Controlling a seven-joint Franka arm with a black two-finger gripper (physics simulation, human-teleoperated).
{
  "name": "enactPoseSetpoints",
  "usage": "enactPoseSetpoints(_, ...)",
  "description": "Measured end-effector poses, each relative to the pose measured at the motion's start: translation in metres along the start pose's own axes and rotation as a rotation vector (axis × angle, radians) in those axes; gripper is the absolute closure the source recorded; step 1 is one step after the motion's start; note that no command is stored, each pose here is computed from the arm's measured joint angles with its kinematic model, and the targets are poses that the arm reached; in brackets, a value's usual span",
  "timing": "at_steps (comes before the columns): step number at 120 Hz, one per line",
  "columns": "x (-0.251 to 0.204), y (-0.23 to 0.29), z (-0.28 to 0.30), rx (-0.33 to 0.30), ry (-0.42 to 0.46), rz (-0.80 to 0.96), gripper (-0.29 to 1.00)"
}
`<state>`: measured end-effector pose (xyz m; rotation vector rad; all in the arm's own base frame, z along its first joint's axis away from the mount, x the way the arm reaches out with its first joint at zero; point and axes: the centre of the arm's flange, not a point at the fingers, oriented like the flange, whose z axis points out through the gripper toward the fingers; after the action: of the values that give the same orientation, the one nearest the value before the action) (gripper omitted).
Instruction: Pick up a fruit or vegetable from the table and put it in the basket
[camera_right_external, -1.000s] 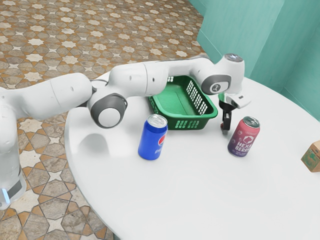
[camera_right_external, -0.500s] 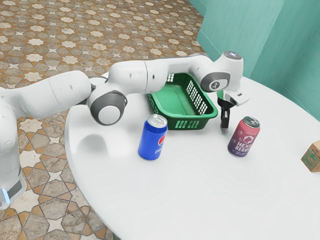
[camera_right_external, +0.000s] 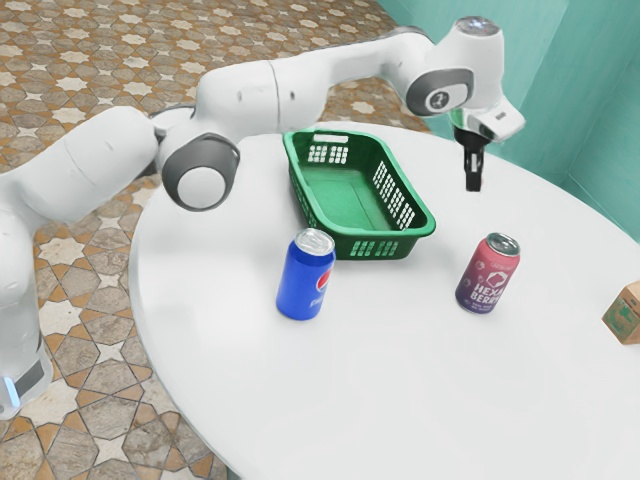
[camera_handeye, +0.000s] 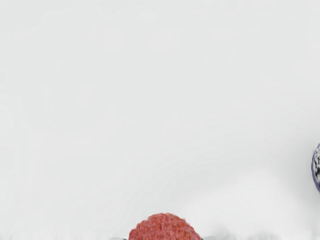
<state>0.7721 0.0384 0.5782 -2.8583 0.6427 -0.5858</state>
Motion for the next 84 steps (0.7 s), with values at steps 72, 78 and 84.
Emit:
enactPoseSetpoints(72,-0.167,0.049,-0.066,-0.023,-0.282,-0.242,0.13)
enactPoseSetpoints(78,-0.131,0.032,-0.105,0.024,-0.191,-0.231,0.09)
enactPoseSetpoints(84,-0.072,0.033,-0.149,0.054,-0.103,-0.191,0.06)
